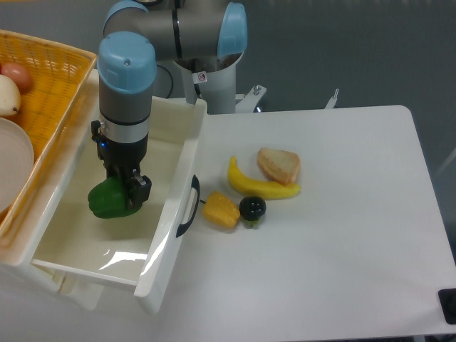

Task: Place the green pepper in the upper white drawer
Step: 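Open the gripper to release the pepper inside the drawer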

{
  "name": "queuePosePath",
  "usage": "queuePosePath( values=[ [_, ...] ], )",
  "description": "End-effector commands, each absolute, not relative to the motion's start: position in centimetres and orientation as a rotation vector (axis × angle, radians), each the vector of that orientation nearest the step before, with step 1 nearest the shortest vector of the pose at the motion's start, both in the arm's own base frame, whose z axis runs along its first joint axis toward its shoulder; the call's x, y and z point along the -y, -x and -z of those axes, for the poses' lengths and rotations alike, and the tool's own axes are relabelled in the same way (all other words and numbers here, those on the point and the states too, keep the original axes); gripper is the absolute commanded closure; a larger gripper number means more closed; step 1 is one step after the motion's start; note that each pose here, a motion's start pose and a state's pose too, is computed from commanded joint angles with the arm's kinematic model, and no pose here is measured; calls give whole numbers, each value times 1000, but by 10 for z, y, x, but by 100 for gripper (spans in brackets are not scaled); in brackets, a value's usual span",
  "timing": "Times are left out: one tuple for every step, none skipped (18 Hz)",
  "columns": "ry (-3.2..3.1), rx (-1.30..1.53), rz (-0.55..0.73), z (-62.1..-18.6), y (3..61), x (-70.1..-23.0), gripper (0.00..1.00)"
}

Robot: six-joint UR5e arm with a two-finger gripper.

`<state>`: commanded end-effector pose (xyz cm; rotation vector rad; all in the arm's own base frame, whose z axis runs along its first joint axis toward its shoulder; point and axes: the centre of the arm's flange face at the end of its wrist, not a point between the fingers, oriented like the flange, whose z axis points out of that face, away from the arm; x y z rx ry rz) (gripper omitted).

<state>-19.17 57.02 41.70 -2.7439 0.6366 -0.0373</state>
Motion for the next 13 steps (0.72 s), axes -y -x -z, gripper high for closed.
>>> queuePosePath(
  values=[
    [2744,-637,37,-418,191,-570,28],
    [2744,-637,37,-418,191,-570,26],
    [2744,-637,37,-418,191,-570,24],
    [2741,-637,33,-419,192,-570,21],
    [2738,-637,28,-422,192,-571,19],
    [2735,-637,25,-423,192,-571,16],
    [2734,-635,21,-425,193,-570,15],
    [2732,-637,20,-426,192,-571,10],
    [2732,-635,18,-427,193,-570,8],
    [2732,-635,18,-427,193,-570,6],
    [2731,-635,16,-428,193,-570,6],
    [2729,-635,15,-428,192,-570,5],
    [2729,-633,13,-429,193,-569,5]
  ],
)
